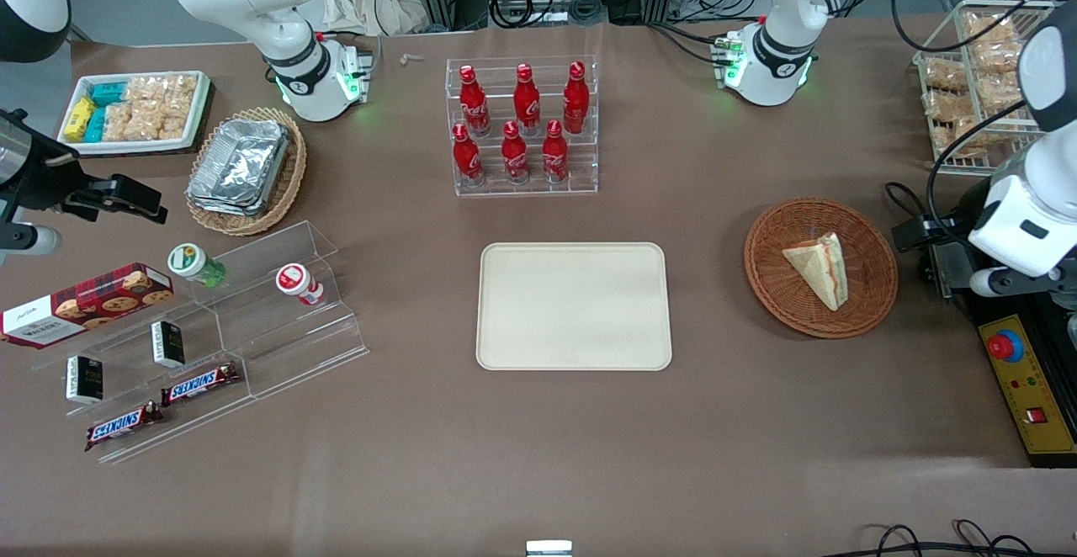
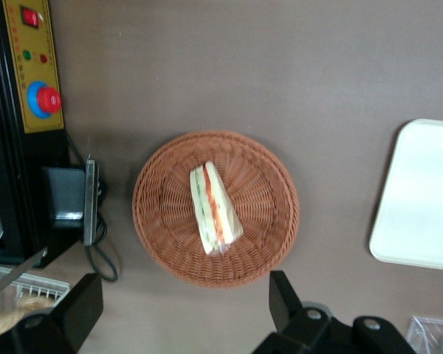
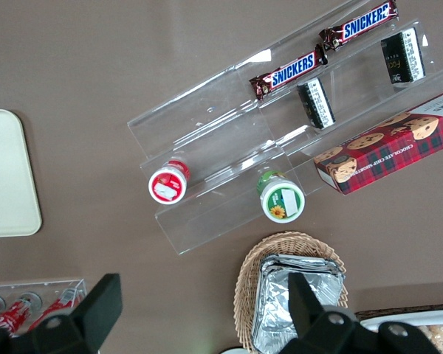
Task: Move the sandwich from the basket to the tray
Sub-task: 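Lower the open left gripper over the wrapped sandwich in the wicker basket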
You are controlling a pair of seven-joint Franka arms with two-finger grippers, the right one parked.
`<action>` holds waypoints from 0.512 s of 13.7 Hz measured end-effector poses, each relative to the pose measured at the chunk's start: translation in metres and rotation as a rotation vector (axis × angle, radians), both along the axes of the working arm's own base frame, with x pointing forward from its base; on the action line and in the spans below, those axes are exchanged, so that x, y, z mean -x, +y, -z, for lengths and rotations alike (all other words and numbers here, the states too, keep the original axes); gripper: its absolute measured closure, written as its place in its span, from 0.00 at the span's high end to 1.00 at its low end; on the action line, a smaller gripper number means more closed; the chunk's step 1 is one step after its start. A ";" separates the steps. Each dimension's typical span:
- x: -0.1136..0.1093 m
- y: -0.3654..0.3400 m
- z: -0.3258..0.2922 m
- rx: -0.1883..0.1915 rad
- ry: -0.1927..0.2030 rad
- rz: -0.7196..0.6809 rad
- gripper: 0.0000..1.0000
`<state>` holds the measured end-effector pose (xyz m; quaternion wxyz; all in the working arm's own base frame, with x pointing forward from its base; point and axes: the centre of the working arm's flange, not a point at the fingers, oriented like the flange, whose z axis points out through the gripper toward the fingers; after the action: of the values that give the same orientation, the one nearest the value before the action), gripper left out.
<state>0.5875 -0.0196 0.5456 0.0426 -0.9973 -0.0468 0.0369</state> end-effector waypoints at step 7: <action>0.068 0.029 0.118 -0.025 -0.016 -0.011 1.00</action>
<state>0.5193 0.0098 0.4275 0.0546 -0.9967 -0.0533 0.0284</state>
